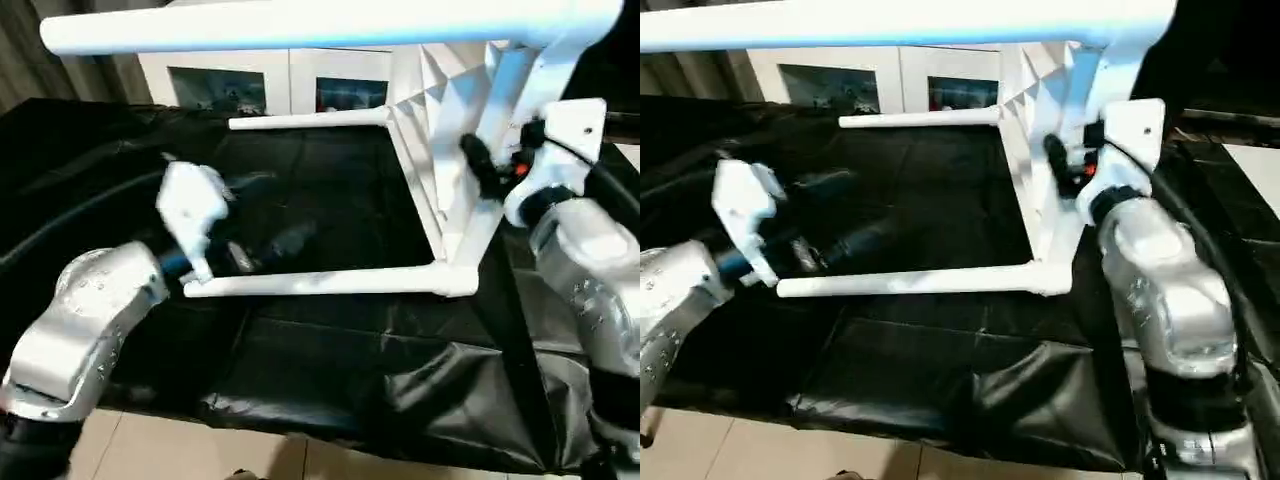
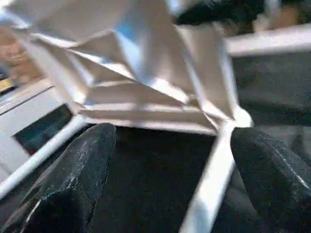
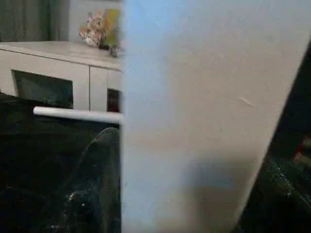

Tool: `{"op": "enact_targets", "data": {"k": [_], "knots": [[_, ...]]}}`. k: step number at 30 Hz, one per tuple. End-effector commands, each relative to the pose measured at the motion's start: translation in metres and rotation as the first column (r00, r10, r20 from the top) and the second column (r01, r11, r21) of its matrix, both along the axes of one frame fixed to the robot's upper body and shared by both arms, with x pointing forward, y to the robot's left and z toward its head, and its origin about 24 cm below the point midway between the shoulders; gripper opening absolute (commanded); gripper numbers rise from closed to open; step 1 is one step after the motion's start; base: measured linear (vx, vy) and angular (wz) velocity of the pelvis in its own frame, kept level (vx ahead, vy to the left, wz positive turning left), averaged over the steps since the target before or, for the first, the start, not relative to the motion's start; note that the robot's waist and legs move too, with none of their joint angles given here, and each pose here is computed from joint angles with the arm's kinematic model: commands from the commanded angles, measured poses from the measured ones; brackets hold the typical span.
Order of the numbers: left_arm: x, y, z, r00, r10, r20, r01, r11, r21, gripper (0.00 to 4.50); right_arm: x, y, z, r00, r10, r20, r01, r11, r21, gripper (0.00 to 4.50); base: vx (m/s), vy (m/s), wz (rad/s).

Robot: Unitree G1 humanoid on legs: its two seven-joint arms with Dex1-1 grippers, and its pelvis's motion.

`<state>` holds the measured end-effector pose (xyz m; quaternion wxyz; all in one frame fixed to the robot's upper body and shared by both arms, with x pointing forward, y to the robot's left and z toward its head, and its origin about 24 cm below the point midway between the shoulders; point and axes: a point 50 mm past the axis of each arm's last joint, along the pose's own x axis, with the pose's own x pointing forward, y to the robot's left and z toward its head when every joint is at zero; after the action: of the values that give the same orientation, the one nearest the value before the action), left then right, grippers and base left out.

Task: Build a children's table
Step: Flip table

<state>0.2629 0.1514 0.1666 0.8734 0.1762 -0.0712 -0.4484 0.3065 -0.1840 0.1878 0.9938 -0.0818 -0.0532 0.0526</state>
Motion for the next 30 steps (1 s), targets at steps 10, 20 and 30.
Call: {"op": "enact_targets", "data": {"k": [10, 20, 30], "knots": [[-0.005, -0.016, -0.007, 0.993, -0.085, 0.087, 0.075, 0.991, 0.112, 4.20, -0.043, -0.007, -0.009, 0.937, 0.111, 0.333, -0.082, 0.992, -0.099, 4.10, 0.000, 0.000, 0.00], [-0.001, -0.015, -0.009, 0.954, -0.064, 0.293, 0.008, 0.982, 0.187, 4.20, -0.069, -0.001, -0.002, 0.833, 0.094, 0.546, 0.002, 0.985, -0.173, 4.34, 0.000, 0.000, 0.00], [-0.002, -0.013, 0.050, 0.689, -0.046, 0.723, -0.080, 0.987, 0.139, 4.35, -0.074, 0.046, -0.038, 0.819, 0.425, 0.384, -0.301, 0.890, -0.343, 4.36, 0.000, 0.000, 0.00]]}}
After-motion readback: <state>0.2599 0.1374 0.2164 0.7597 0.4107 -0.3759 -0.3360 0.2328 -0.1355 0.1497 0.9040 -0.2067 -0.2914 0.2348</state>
